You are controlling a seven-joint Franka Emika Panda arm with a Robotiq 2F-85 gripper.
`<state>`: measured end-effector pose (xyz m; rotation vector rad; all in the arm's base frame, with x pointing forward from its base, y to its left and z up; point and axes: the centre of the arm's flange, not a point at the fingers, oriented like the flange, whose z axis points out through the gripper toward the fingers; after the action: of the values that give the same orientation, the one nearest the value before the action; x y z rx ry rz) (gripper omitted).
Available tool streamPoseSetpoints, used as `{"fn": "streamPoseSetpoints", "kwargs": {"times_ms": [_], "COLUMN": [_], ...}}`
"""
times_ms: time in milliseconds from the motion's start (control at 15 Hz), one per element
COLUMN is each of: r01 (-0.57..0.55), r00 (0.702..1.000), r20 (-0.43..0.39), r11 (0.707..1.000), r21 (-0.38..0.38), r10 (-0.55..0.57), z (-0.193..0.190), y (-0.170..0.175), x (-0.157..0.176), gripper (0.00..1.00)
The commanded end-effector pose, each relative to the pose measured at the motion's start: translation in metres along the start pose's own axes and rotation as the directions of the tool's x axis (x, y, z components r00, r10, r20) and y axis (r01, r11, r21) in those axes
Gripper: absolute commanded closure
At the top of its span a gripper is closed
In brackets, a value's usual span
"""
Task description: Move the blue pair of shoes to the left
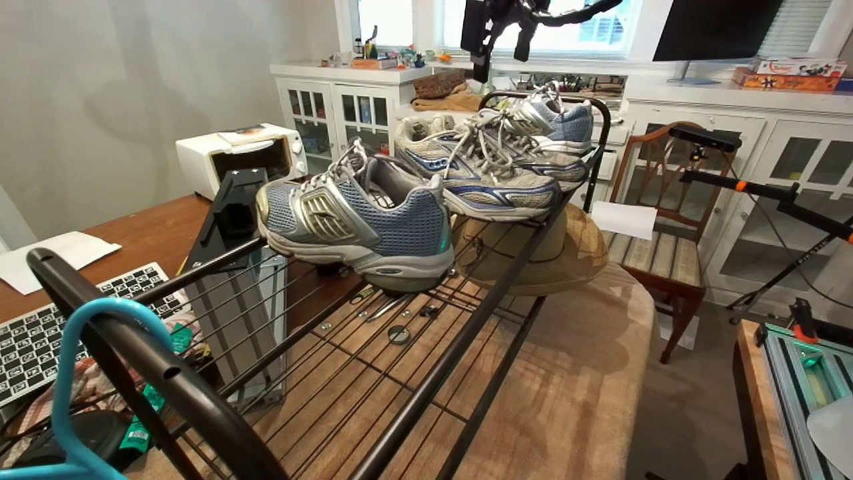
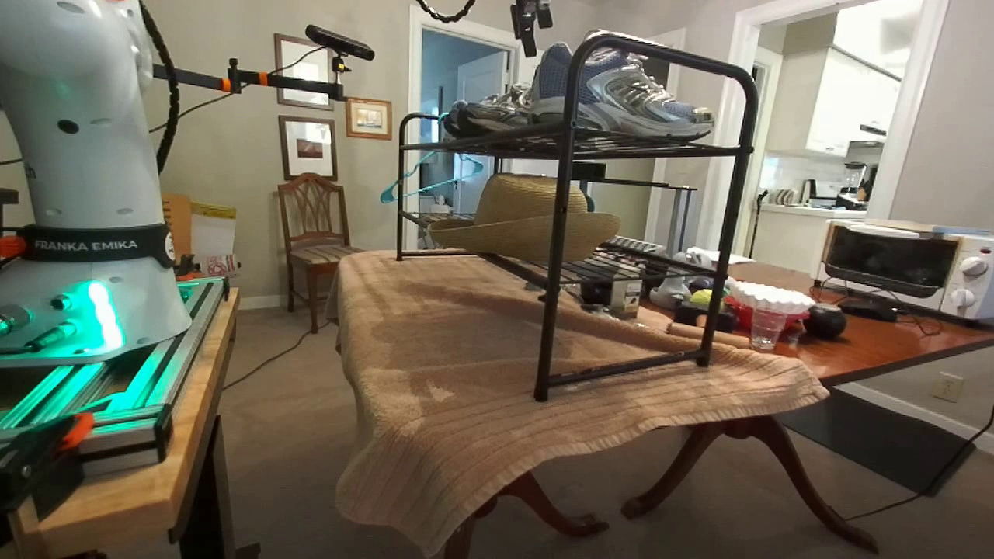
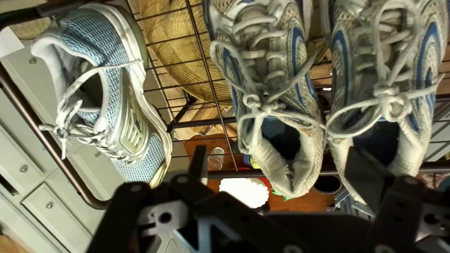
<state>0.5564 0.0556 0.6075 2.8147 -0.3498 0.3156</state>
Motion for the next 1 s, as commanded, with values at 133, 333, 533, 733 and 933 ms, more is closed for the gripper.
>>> {"fn": "streamPoseSetpoints", "kwargs": {"times_ms": [133,333,533,733,933], "r01": [-0.039,-0.167,-0.237,-0.234,-0.222], "r00": [0.999,0.985,0.97,0.972,0.975], "r20": [0.014,0.042,0.049,0.025,0.04], "r11": [0.999,0.986,0.971,0.972,0.973], "r21": [-0.007,-0.029,-0.045,-0.021,0.056], "r10": [0.039,0.168,0.239,0.235,0.22], "z": [0.007,0.026,0.047,0.061,0.079], "y": [0.004,0.036,0.072,0.1,0.115], "x": [0.005,-0.002,-0.002,-0.003,-0.003], "gripper": [0.0,0.0,0.0,0.0,0.0]}}
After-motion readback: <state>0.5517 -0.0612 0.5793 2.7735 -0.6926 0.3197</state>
